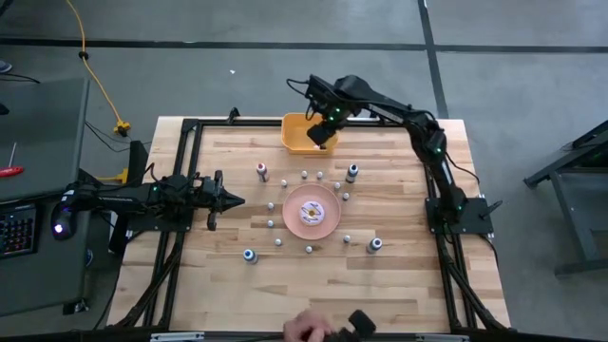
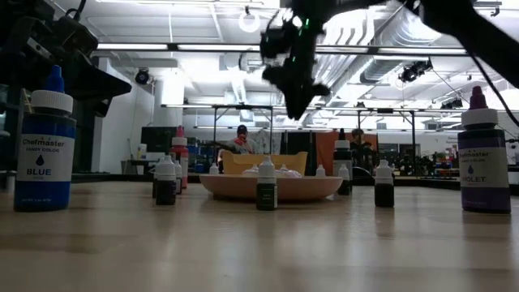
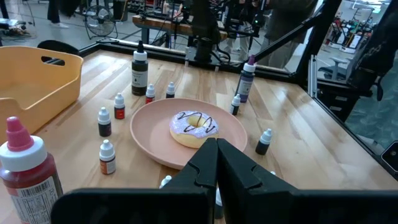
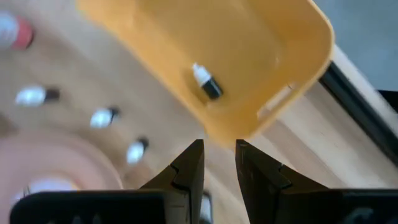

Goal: Pick & Place food coloring
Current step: Put the small black food coloring bottle into the orange bin

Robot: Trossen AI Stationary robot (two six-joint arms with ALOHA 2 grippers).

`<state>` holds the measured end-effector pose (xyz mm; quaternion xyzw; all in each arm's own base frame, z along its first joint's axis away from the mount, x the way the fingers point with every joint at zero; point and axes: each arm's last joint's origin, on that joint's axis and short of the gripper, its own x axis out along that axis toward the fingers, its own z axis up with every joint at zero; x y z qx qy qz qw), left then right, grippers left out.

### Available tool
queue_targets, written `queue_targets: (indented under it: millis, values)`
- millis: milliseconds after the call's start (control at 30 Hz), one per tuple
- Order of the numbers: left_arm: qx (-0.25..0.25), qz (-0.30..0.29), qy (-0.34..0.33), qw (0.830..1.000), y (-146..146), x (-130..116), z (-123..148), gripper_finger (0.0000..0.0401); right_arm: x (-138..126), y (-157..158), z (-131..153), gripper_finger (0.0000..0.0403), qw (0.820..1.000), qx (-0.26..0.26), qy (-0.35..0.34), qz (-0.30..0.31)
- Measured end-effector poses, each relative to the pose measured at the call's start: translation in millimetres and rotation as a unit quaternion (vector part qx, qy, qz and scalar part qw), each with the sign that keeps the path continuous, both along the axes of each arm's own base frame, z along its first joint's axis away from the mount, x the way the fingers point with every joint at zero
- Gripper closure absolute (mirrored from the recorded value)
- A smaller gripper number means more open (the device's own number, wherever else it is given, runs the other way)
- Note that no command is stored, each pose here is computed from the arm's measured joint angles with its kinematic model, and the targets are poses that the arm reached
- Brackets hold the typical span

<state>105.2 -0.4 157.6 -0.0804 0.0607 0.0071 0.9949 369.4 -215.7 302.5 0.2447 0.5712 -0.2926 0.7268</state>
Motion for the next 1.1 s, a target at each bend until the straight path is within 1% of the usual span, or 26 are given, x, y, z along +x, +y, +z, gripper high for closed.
queue_targets:
  millis: [133, 267, 400, 567, 700, 833, 1100]
  values:
    - [0.0, 0.0, 0.0, 1.0, 0, 0, 0, 0.04, -10, 34, 28, 0.032, 0.998, -0.028, 0.027, 0.041]
    - [0.0, 0.0, 0.0, 1.0, 0, 0, 0, 0.04, -20, 70, 52, 0.032, 0.996, -0.042, 0.039, 0.071]
    - [0.0, 0.0, 0.0, 1.0, 0, 0, 0, 0.04, -29, 100, 71, 0.032, 0.995, -0.05, 0.015, 0.09]
    - [0.0, 0.0, 0.0, 1.0, 0, 0, 0, 0.04, -53, 135, 87, 0.032, 0.993, -0.053, -0.001, 0.109]
    - [0.0, 0.0, 0.0, 1.0, 0, 0, 0, 0.04, -79, 162, 85, 0.032, 0.991, -0.04, 0.006, 0.125]
    - [0.0, 0.0, 0.0, 1.0, 0, 0, 0, 0.04, -107, 188, 73, 0.032, 0.99, -0.023, 0.001, 0.141]
    - [0.0, 0.0, 0.0, 1.0, 0, 0, 0, 0.04, -151, 218, 29, 0.032, 0.989, 0.046, -0.011, 0.14]
